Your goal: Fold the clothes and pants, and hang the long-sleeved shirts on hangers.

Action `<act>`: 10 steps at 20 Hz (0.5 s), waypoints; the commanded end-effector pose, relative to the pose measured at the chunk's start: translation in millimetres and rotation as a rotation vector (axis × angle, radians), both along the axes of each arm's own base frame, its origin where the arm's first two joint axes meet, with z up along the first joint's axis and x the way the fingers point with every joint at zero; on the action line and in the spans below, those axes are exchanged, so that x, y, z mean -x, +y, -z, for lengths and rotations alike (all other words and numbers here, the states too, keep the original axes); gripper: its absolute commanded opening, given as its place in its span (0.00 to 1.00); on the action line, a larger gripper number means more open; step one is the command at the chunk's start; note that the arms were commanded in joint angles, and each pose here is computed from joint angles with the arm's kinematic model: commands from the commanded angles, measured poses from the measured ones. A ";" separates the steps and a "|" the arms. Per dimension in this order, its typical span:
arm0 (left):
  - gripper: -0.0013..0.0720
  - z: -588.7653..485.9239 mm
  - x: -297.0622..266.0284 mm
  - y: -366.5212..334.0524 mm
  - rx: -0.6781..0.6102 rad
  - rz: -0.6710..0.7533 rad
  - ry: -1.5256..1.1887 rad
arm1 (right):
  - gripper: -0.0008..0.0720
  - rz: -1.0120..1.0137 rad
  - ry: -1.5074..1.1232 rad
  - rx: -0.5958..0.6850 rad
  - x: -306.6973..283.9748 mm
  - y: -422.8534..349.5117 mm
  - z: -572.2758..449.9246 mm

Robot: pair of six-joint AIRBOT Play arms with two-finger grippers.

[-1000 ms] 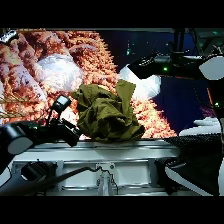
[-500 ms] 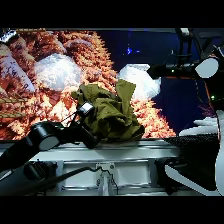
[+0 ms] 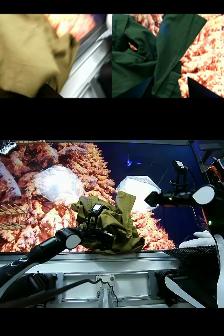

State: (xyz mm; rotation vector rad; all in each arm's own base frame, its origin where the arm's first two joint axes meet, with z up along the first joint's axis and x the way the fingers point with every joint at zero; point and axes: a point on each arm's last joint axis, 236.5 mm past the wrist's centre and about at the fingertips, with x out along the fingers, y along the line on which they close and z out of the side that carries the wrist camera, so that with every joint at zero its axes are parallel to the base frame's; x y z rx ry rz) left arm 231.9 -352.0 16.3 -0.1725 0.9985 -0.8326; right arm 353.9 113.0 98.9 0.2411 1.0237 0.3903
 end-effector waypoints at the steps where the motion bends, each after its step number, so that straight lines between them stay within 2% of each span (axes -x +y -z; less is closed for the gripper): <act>1: 0.04 -59.2 -60.5 -6.4 0.057 -0.033 -0.209 | 0.69 -0.008 0.002 -0.010 27.7 1.0 -0.6; 5: 0.04 -179.2 -154.6 42.4 0.149 -0.224 -0.446 | 0.69 0.009 0.007 -0.032 71.2 1.1 4.0; 8: 0.03 -232.4 -179.7 69.6 0.197 -0.301 -0.529 | 0.69 0.053 0.008 -0.092 102.5 5.1 7.2; 10: 0.03 -250.6 -180.3 70.9 0.217 -0.306 -0.559 | 0.69 0.078 0.015 -0.175 123.7 15.3 8.9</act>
